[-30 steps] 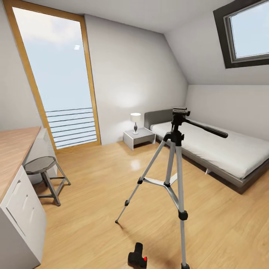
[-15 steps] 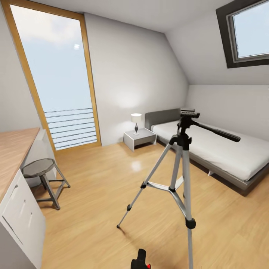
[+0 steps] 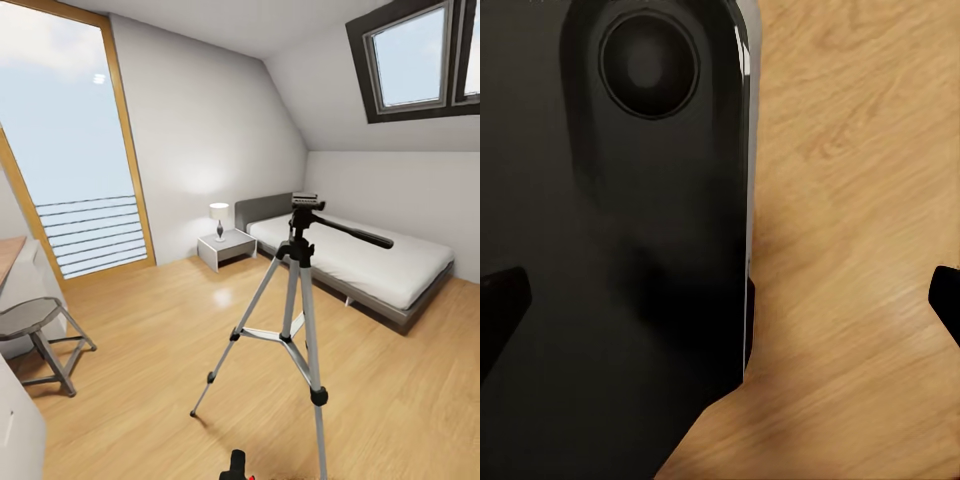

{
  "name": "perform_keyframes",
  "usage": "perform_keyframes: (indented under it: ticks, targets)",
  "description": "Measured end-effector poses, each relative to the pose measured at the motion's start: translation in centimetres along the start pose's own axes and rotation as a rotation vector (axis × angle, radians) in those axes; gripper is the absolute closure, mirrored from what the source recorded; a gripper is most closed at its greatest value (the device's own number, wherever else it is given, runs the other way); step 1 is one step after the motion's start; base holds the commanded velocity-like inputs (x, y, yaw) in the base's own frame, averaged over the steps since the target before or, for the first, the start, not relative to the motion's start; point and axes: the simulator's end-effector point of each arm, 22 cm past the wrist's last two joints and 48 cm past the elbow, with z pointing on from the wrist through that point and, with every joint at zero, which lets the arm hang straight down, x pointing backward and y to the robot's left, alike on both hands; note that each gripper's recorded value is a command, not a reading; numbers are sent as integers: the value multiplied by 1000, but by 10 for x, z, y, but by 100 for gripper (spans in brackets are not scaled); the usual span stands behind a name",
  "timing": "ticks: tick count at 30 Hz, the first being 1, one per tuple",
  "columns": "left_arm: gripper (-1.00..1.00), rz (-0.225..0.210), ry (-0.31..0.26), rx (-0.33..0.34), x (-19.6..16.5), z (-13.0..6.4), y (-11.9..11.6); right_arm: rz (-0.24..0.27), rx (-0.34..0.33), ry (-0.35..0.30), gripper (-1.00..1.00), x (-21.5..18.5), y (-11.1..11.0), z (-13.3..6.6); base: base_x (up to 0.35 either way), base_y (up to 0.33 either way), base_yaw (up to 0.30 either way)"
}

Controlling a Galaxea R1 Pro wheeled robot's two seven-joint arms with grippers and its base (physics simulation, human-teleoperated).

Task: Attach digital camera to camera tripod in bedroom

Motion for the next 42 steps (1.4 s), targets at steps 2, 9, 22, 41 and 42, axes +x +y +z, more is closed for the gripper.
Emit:
perform_keyframes:
  ticks: [2, 9, 22, 41, 42]
  targets:
    - [-100, 0, 0, 0, 0, 0, 0, 0, 0, 0, -100, 0, 0, 0, 3, 1, -298]
    - [-100, 0, 0, 0, 0, 0, 0, 0, 0, 0, -100, 0, 0, 0, 1, 0, -300]
    - [-100, 0, 0, 0, 0, 0, 0, 0, 0, -1, -100, 0, 0, 0, 0, 0, -255]
    - [-100, 0, 0, 0, 0, 0, 0, -1, 0, -51, -100, -11, 0, 0, 38, 0, -26]
    - [-100, 0, 0, 0, 0, 0, 0, -1, 0, -51, -100, -11, 0, 0, 125, 0, -1]
